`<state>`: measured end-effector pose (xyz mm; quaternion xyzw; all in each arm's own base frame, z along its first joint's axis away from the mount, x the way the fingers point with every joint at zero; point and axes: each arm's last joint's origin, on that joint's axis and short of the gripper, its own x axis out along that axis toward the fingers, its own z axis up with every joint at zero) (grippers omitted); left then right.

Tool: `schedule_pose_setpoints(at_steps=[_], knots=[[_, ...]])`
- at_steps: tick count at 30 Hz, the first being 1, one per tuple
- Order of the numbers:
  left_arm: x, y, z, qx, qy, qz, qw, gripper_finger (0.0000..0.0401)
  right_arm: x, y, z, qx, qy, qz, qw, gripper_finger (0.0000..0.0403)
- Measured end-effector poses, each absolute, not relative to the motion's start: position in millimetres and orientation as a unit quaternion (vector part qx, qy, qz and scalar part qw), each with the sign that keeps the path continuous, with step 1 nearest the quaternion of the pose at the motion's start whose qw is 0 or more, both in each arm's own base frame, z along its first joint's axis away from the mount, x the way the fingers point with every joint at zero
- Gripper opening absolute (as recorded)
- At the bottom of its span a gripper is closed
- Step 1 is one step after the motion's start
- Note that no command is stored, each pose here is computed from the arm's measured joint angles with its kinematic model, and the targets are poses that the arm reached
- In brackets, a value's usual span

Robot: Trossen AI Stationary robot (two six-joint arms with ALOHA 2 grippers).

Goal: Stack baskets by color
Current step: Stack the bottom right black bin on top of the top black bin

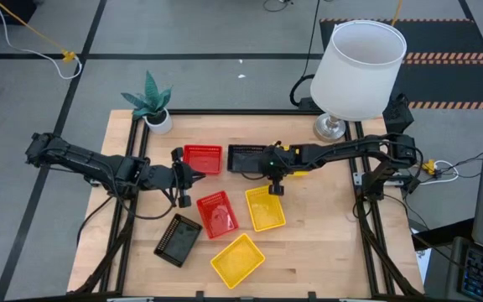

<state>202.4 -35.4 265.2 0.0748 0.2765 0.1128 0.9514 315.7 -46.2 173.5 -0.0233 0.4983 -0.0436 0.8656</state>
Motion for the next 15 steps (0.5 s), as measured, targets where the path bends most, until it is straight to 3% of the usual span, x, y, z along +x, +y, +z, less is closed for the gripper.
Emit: schedule_pose_setpoints(at_steps=[15], knots=[[202.3, -35.4, 265.0, 0.076, 0.278, 0.111, 0.951, 0.0026, 312.5, -46.0, 197.5, -0.008, 0.465, -0.065, 0.883, 0.0002]])
